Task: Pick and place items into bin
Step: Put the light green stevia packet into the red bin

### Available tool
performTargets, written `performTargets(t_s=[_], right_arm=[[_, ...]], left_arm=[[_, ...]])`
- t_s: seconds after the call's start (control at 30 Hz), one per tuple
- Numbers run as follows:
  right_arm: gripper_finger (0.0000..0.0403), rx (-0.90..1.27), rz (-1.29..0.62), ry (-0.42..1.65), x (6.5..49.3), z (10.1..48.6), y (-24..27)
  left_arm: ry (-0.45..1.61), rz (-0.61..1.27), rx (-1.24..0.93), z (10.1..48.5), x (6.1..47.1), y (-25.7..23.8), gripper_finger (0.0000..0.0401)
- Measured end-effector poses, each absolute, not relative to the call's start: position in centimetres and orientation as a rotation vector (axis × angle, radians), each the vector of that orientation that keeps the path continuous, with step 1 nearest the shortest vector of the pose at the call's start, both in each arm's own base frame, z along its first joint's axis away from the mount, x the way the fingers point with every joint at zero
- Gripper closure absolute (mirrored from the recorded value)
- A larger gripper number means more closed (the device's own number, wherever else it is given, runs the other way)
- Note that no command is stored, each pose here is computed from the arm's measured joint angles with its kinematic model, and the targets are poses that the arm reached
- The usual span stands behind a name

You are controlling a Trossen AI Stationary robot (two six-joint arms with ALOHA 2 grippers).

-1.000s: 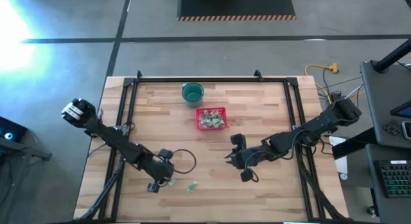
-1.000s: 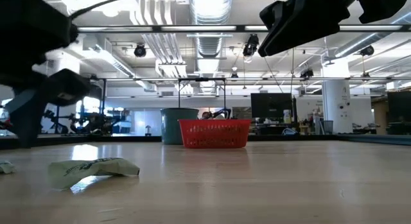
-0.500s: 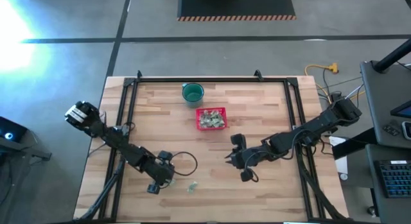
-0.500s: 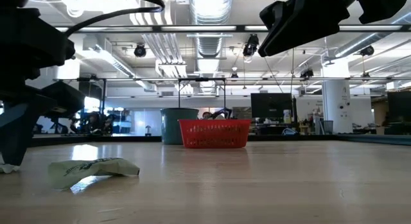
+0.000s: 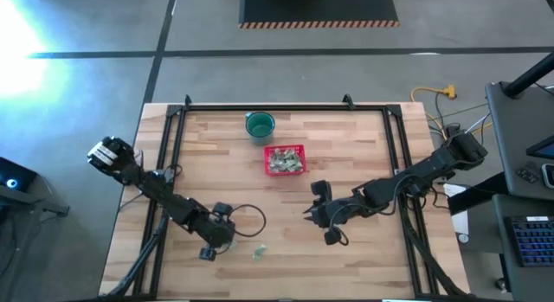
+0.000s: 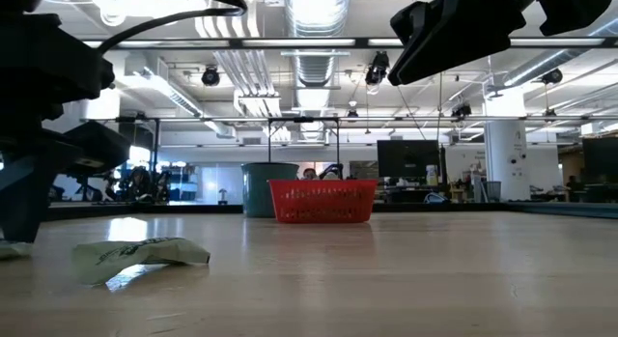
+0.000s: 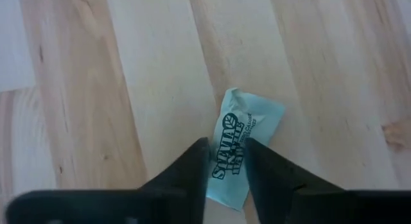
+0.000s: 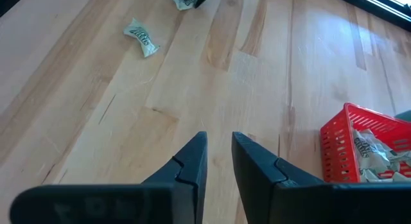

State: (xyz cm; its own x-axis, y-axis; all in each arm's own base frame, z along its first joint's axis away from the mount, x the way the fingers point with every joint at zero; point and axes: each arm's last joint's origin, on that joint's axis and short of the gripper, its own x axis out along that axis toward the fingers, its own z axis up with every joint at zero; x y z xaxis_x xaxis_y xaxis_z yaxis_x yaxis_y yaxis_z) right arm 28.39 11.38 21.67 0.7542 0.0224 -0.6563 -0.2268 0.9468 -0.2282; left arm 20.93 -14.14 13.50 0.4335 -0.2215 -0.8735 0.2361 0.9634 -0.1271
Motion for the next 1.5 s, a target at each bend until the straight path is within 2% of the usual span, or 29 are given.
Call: performTargets(t_s=[0.17,0.23,0.33,0.5,0.67,0.83,1.07,1.23,1.5], right_arm=[[0.0342,-0.305,0.138,0.706,28.4,21.7,11.4],[0.0344,-0.305,0.139,0.706,28.4,21.7,11.4],[0.0345,-0.305,0.139,0.706,28.4,21.7,11.4],[0.0342,-0.304,0.139,0.706,28.4,21.7,11.4],[0.034,-0.304,0.138,0.705,28.4,21.7,11.4],[0.0344,-0.304,0.139,0.705,28.4,21.7,11.4],[0.034,-0.306,0.139,0.708,28.4,21.6,11.4],[0.0341,-0.308,0.139,0.715,28.3,21.4,11.3],[0.0342,-0.312,0.14,0.716,28.2,21.3,11.3]], left_arm=[[1.081,-0.278,0.017,13.6,21.0,-14.1,0.0384],[1.077,-0.288,0.03,13.6,20.9,-14.1,0.0395],[1.064,-0.297,0.055,13.8,21.0,-14.1,0.039],[0.953,-0.237,0.233,15.0,21.9,-13.9,0.0389],[0.825,-0.074,0.457,16.3,23.4,-12.9,0.0388],[0.684,0.087,0.587,17.6,25.5,-11.2,0.0388],[0.639,0.238,0.62,18.6,27.9,-6.3,0.0388],[0.646,0.366,0.554,18.9,28.9,-1.9,0.0388],[0.523,0.357,0.422,20.0,29.7,2.6,0.0388]])
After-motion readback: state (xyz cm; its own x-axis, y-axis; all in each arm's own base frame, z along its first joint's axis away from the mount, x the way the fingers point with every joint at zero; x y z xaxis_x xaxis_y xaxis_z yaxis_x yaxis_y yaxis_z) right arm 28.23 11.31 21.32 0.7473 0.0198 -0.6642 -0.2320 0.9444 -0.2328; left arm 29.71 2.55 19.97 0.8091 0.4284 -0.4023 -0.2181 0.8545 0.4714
